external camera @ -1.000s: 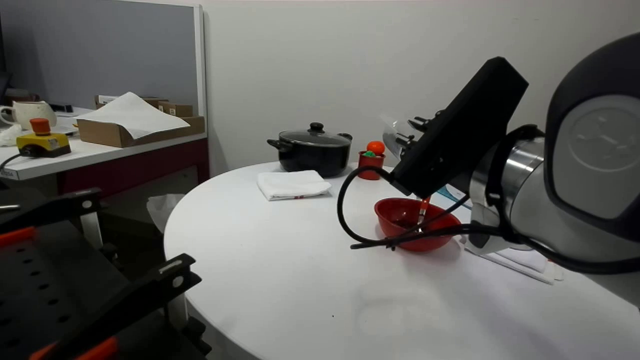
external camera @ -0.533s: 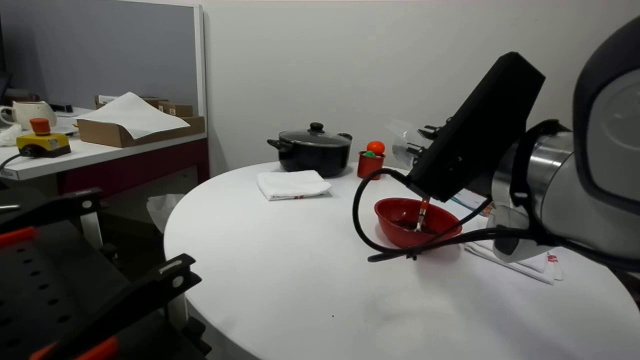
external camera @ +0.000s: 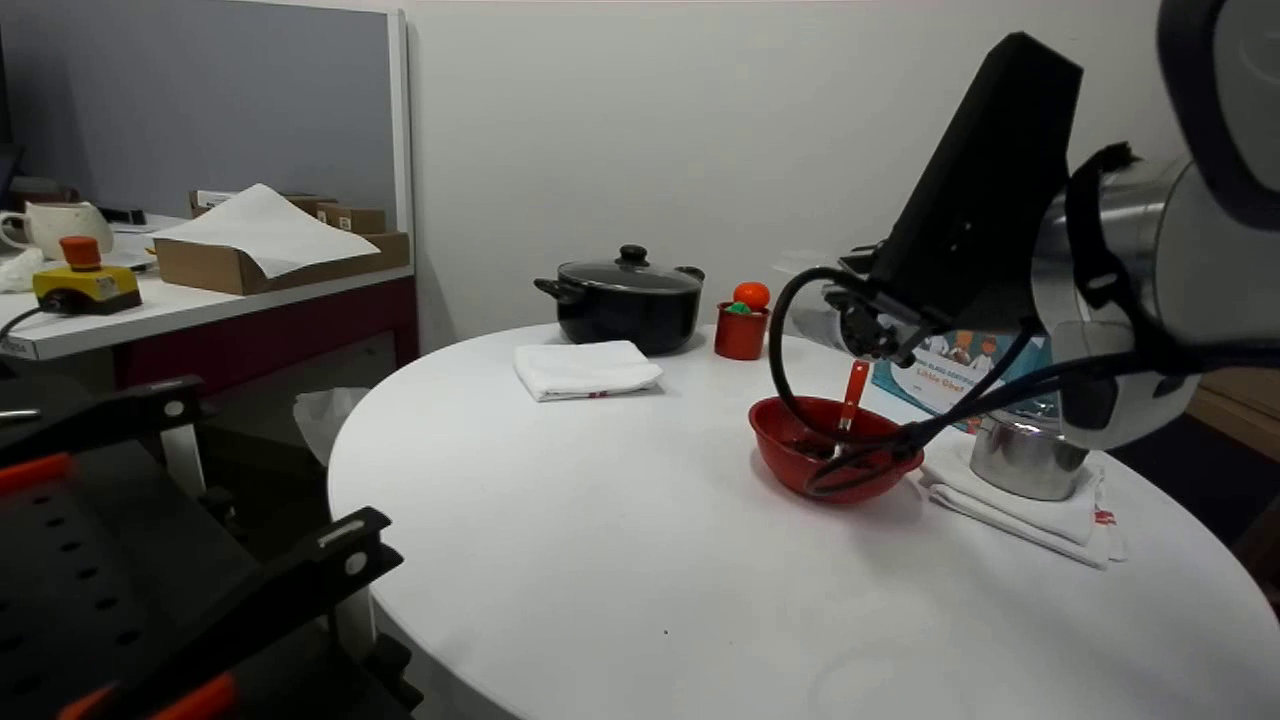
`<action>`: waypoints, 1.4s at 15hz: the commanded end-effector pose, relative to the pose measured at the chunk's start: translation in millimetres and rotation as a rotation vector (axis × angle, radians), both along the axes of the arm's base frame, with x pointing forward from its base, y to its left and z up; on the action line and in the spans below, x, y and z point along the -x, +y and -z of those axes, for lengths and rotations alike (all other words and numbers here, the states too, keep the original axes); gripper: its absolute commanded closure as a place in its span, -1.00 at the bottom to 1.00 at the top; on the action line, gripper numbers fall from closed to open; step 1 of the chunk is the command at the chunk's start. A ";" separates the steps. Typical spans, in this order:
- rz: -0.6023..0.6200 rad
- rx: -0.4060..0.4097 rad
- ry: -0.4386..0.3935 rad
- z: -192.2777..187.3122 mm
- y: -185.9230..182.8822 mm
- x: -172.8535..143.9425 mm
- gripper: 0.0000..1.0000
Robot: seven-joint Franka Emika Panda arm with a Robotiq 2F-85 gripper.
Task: Put some of the contents in the jug into the red bowl
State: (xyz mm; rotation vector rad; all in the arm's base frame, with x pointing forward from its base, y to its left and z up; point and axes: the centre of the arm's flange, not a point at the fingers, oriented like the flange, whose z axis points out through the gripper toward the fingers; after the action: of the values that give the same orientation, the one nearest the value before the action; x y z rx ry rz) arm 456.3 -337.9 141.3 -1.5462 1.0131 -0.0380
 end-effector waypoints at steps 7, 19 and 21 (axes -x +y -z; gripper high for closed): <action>-0.224 0.287 0.201 -67.2 43.4 -38.0 0.86; -0.598 0.890 0.380 -151.3 176.0 -101.6 0.86; -0.693 0.987 0.378 -161.2 208.6 -106.8 0.86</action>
State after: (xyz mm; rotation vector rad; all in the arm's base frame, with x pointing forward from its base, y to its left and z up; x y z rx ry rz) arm 568.2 -172.1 283.5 -2.6836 0.7879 0.2789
